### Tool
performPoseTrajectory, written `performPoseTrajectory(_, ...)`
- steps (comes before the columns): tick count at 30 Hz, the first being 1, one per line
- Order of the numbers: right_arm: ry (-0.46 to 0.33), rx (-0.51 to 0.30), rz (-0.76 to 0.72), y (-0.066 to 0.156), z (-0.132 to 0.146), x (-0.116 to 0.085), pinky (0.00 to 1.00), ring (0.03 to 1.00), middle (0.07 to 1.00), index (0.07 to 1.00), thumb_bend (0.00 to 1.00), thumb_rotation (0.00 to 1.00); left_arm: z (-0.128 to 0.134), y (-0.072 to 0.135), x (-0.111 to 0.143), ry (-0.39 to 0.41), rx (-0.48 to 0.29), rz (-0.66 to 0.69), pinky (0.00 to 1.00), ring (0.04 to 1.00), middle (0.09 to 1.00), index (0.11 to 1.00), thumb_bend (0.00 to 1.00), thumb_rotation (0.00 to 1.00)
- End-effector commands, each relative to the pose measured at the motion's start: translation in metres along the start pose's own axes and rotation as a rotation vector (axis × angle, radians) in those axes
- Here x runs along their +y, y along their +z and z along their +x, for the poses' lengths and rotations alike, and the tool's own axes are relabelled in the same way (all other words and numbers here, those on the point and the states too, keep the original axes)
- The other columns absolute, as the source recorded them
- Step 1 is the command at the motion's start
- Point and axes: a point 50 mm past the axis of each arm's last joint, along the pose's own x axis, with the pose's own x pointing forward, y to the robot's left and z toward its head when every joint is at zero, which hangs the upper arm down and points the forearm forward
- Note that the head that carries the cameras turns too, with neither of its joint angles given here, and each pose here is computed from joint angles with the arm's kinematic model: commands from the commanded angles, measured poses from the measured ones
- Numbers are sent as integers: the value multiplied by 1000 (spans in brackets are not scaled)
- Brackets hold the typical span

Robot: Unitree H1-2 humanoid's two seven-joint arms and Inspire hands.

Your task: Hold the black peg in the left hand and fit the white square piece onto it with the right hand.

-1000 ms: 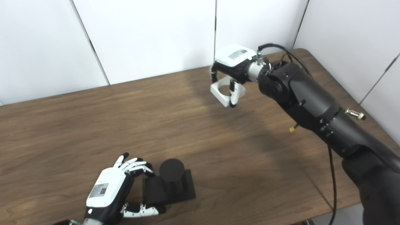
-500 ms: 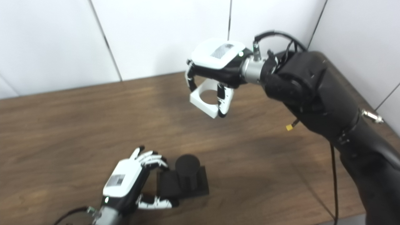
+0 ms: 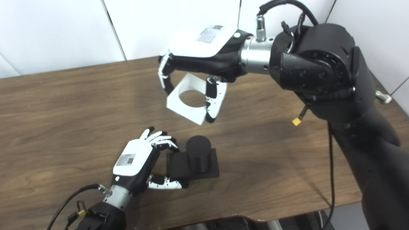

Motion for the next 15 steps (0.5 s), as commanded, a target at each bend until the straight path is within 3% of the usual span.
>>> performPoseTrajectory(1,68,2,-13,3,-5,-10,857,862,740,482,524,131,2,0,2,-12,5,25,1000,892,787,488,509,59)
performPoseTrajectory(15,160,-33,2,9,3,11,897,863,744,482,524,131,3,1,5,-1,2,25,1000,882,782,487,510,59)
